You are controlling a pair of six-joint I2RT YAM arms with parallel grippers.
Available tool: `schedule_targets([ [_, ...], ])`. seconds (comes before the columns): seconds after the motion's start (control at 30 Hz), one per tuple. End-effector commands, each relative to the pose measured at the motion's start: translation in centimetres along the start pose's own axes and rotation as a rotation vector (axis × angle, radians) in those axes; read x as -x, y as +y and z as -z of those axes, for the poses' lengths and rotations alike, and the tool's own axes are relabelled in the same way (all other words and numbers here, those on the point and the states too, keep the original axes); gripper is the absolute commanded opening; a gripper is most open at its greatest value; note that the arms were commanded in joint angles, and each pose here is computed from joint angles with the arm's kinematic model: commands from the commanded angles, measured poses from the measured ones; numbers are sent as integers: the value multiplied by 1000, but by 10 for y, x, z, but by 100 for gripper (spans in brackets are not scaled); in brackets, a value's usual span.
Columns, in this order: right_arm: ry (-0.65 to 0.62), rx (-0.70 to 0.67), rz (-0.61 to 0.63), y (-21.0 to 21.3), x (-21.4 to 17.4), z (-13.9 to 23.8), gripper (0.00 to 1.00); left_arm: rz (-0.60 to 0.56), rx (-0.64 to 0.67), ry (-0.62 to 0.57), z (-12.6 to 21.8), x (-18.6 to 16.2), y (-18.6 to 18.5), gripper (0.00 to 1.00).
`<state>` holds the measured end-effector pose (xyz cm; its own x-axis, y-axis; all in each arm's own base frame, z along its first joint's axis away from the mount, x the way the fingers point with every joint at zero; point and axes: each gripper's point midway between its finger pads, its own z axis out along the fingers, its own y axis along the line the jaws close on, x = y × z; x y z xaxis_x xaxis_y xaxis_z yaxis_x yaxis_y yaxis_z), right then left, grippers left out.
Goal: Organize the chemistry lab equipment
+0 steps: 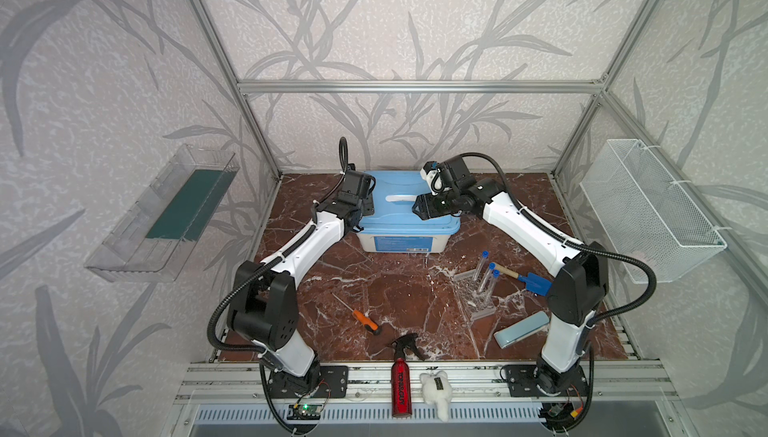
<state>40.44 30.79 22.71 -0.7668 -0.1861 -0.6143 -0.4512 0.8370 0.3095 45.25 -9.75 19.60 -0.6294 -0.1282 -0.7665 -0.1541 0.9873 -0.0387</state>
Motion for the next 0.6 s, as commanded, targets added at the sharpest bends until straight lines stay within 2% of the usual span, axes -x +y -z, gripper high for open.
schedule_targets([
  [0.0, -110, -24, 42, 4, 21, 45, 76, -13, 31, 57, 0, -11, 7, 63],
  [0.13, -161, -81, 37, -12, 27, 71, 87, -16, 19, 62, -1, -14, 5, 63],
  [0.27, -90, -150, -71, -63, 11, 65, 98, -16, 11, 59, -1, -12, 4, 63],
  [0.33, -50, -153, -118, -81, 2, 62, 99, -15, 6, 62, -1, -12, 3, 63],
  [0.4, 18, -115, -170, -93, -11, 43, 99, -16, 7, 60, 0, -11, 3, 63],
  [0.57, 28, 11, -200, -82, -13, 27, 99, -7, -4, 63, -1, -12, 1, 62],
])
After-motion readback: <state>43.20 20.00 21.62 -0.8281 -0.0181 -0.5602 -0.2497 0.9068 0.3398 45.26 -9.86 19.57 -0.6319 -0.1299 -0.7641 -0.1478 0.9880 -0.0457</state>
